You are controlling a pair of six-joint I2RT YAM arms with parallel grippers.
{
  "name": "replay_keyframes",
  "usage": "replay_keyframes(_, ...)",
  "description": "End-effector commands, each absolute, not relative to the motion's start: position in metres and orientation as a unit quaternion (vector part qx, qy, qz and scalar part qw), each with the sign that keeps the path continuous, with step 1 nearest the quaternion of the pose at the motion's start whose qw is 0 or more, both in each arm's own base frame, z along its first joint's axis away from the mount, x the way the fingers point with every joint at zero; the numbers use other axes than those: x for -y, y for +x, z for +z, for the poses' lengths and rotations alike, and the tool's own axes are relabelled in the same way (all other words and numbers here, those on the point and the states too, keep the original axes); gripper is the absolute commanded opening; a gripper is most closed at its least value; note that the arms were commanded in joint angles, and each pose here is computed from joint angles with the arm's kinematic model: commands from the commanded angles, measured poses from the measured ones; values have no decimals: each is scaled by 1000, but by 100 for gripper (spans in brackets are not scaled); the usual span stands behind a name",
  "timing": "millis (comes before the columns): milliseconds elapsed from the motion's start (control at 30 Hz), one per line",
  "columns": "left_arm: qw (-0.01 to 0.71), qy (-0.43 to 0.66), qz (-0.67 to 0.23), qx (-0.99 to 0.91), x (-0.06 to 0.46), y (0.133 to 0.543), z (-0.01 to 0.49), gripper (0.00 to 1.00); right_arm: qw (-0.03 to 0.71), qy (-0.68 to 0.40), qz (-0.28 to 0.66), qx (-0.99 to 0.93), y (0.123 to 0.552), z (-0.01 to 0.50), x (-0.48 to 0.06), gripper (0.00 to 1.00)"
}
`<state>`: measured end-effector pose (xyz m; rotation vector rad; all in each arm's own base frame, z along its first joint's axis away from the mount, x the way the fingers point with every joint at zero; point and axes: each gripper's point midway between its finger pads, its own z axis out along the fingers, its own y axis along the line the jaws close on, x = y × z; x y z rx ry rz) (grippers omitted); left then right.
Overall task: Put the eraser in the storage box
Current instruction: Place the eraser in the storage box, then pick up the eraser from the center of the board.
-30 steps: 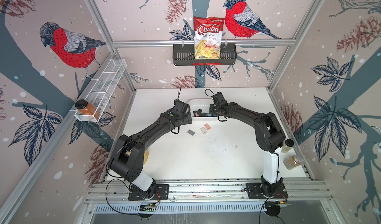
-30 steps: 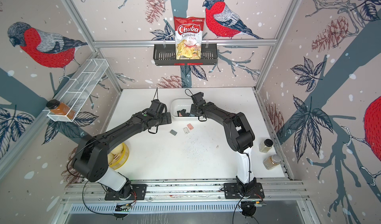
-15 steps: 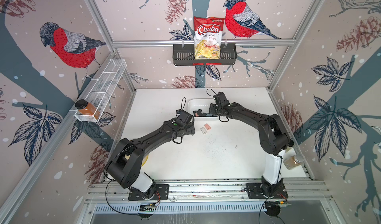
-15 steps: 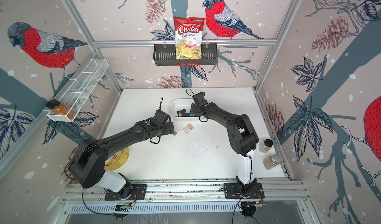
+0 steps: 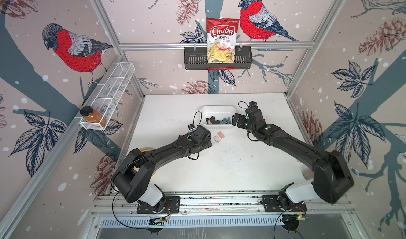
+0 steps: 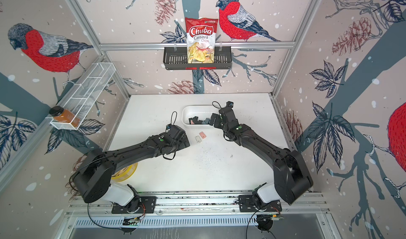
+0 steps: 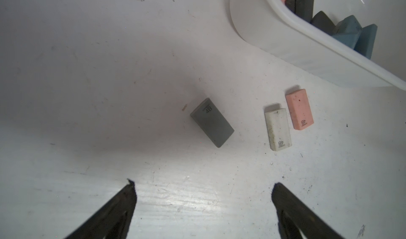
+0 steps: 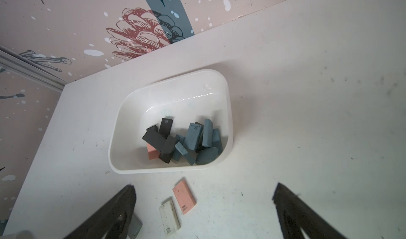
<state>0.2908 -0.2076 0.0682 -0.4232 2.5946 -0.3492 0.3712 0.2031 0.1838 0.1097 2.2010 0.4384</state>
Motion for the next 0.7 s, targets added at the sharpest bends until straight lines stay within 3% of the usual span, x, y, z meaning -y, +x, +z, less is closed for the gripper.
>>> replay_keyframes(0, 248, -194, -143, -938, 212, 295, 66, 97, 469, 64, 181, -862, 364, 202, -189, 100)
replay_keyframes(300, 255, -275, -112, -920, 209, 303, 63, 96, 481, 59, 214, -848, 318, 202, -166, 100)
replay_keyframes(667, 221, -358, -8, -907, 208, 306, 51, 95, 483, 33, 250, -838, 300, 193, -174, 100)
